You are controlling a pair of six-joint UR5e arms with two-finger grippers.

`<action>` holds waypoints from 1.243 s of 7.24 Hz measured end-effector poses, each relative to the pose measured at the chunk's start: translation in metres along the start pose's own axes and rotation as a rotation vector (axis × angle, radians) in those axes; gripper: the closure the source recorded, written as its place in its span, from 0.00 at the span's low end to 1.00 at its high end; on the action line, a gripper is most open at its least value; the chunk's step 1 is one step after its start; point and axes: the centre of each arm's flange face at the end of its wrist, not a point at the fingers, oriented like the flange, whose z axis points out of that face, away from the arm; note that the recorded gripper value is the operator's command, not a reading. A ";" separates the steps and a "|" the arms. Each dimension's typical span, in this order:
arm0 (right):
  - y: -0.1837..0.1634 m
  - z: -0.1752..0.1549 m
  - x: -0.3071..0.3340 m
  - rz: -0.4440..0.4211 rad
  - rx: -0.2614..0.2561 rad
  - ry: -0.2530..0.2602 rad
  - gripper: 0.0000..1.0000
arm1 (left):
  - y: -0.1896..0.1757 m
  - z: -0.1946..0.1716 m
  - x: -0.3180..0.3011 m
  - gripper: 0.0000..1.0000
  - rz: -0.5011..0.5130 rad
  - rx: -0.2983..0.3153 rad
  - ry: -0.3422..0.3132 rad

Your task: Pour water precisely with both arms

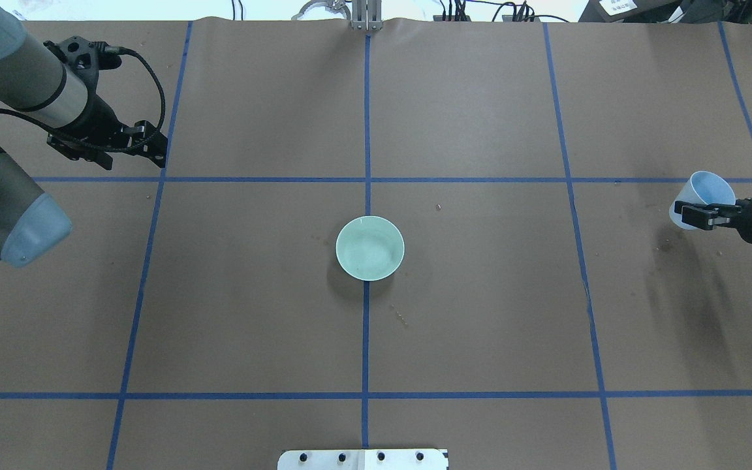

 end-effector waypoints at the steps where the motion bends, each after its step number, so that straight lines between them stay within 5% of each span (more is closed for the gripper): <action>1: 0.000 0.007 0.006 0.002 0.032 0.004 1.00 | 0.000 0.000 0.000 0.08 0.000 0.000 0.000; 3: 0.000 0.013 0.012 0.003 0.069 0.026 0.90 | 0.000 0.000 0.000 0.08 0.000 0.000 0.000; 7: 0.020 0.023 -0.005 -0.058 0.030 0.002 0.84 | 0.000 0.000 0.000 0.08 0.000 -0.001 -0.001; 8: 0.023 0.023 -0.008 -0.079 0.024 -0.002 0.50 | 0.000 0.000 0.000 0.08 0.000 -0.001 -0.001; 9: 0.024 0.023 -0.008 -0.100 0.022 -0.003 0.01 | 0.000 0.000 0.000 0.08 0.000 -0.001 -0.001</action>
